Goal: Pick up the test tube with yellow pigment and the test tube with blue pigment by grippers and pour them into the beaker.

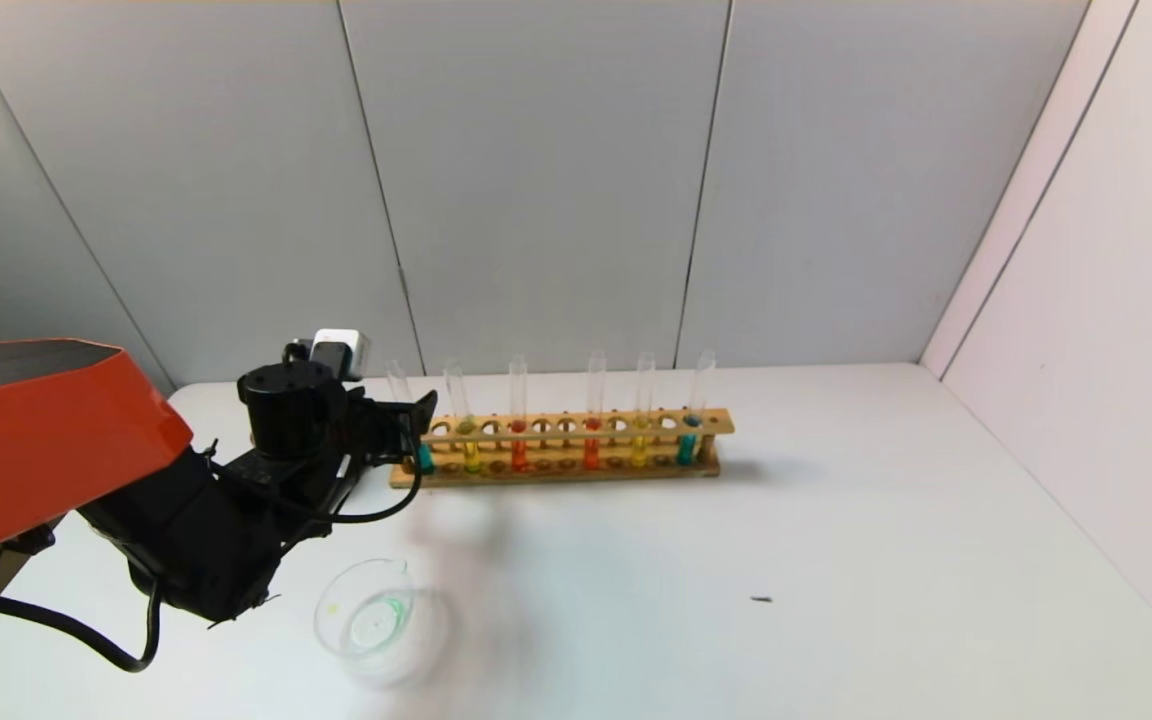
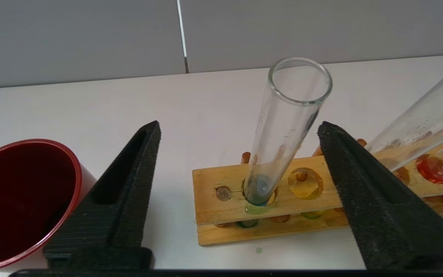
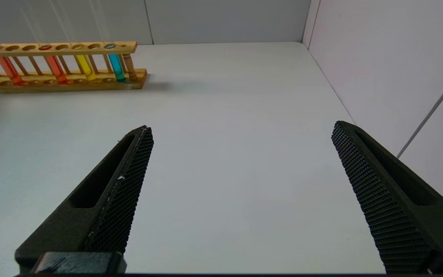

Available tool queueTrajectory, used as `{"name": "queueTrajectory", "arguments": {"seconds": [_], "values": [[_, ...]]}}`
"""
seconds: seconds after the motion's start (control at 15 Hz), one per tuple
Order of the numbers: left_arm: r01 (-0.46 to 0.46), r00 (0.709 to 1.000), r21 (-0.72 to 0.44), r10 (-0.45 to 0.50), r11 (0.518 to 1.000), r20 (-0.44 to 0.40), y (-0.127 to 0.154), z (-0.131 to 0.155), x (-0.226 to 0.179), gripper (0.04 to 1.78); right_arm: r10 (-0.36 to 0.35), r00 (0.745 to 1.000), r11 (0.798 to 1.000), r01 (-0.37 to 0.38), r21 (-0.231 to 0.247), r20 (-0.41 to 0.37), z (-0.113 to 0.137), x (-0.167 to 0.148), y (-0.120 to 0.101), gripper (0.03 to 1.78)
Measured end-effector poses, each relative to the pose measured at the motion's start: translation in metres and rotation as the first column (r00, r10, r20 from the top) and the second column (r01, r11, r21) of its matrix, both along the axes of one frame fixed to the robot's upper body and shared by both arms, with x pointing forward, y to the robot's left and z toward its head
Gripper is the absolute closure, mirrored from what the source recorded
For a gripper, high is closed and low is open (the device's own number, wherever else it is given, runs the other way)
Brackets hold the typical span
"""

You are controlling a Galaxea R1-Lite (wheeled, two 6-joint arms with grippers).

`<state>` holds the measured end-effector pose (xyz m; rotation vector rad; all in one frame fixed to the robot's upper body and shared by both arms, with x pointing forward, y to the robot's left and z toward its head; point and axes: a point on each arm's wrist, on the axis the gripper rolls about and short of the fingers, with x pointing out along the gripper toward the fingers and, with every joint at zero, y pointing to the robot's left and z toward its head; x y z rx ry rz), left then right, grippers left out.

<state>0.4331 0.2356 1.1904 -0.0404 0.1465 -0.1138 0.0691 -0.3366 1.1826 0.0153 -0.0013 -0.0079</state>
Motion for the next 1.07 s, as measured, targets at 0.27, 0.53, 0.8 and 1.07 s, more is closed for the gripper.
{"name": "queueTrajectory", "arguments": {"seconds": [0.27, 0.53, 0.8, 1.07], "values": [[0.002, 1.000, -0.001, -0.002, 1.000, 0.006, -0.0014, -0.0019, 0.0039, 1.14, 0.000, 1.000, 1.000, 0.000, 0.000, 0.000, 0.0000, 0.0000, 0.0000, 0.11], [0.008, 1.000, -0.002, -0.008, 1.000, 0.006, -0.0025, -0.0026, 0.0042, 1.51, 0.000, 1.000, 1.000, 0.000, 0.000, 0.000, 0.0000, 0.0000, 0.0000, 0.11], [0.009, 1.000, 0.005, -0.009, 1.000, 0.006, -0.0022, -0.0027, 0.0038, 1.51, 0.000, 1.000, 1.000, 0.000, 0.000, 0.000, 0.0000, 0.0000, 0.0000, 0.11], [0.014, 1.000, 0.030, -0.014, 0.999, 0.009, -0.0036, 0.0002, 0.0007, 1.51, 0.000, 1.000, 1.000, 0.000, 0.000, 0.000, 0.0000, 0.0000, 0.0000, 0.11]]}}
